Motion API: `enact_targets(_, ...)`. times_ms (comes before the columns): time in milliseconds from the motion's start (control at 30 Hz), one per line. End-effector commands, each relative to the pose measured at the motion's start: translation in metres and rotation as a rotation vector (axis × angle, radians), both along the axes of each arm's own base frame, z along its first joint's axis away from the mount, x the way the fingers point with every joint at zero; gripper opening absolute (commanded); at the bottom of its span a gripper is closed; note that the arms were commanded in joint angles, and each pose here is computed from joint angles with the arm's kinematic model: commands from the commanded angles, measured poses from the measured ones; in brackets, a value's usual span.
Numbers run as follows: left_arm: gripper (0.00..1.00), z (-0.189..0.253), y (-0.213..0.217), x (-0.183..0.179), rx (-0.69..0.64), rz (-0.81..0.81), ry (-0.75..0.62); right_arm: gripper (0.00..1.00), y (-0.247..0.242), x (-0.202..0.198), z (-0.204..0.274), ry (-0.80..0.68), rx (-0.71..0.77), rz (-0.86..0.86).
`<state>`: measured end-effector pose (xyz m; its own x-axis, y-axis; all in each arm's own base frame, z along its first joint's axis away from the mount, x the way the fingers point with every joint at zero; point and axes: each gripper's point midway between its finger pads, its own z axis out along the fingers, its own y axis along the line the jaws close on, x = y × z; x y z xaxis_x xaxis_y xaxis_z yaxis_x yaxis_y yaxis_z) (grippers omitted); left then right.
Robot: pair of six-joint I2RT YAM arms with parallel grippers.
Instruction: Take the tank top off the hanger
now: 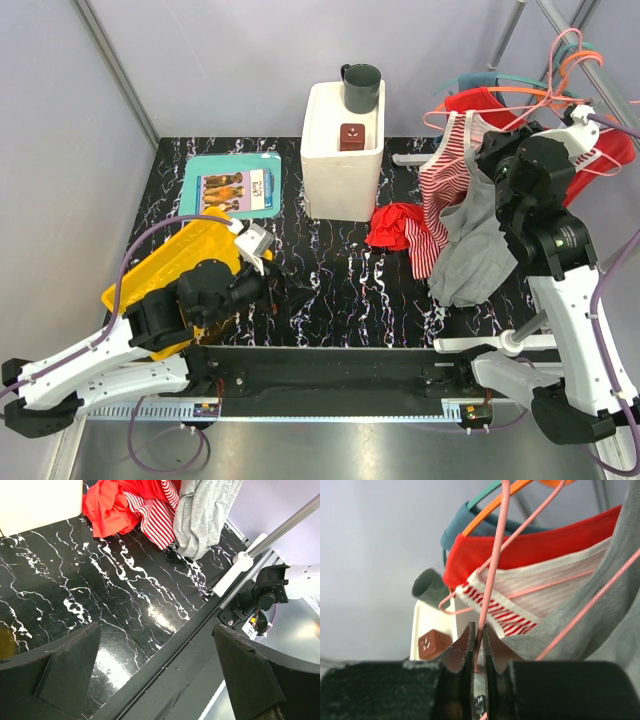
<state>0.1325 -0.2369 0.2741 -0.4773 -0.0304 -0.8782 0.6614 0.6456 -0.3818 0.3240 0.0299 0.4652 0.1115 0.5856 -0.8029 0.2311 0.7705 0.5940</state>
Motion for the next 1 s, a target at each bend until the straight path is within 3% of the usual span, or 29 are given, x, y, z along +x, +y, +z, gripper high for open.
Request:
enact_targets(0,0.99,0.026,-0.007,-0.003,-0.064,-0.029,-0.009,0.03,0.022,-0.022,0.007,-0.018,0.058,0.153)
enact_targets(500,0.99,0.040,-0.020,-0.007,-0.079,-0.075,0.009,0.03,0.047,-0.124,0.001,0.016,0.083,0.470)
enact_targets(767,0.99,0.050,-0.026,-0.015,-0.145,-0.106,0.049,0.05,0.085,-0.186,-0.028,0.091,0.071,0.798)
enact_targets(833,0.99,0.052,-0.030,-0.018,-0.169,-0.119,0.064,0.01,0.090,-0.197,-0.033,0.095,0.079,0.849)
enact_targets(967,0.99,0.055,-0.036,-0.020,-0.207,-0.134,0.084,0.00,0.087,-0.208,-0.046,0.110,0.068,0.851)
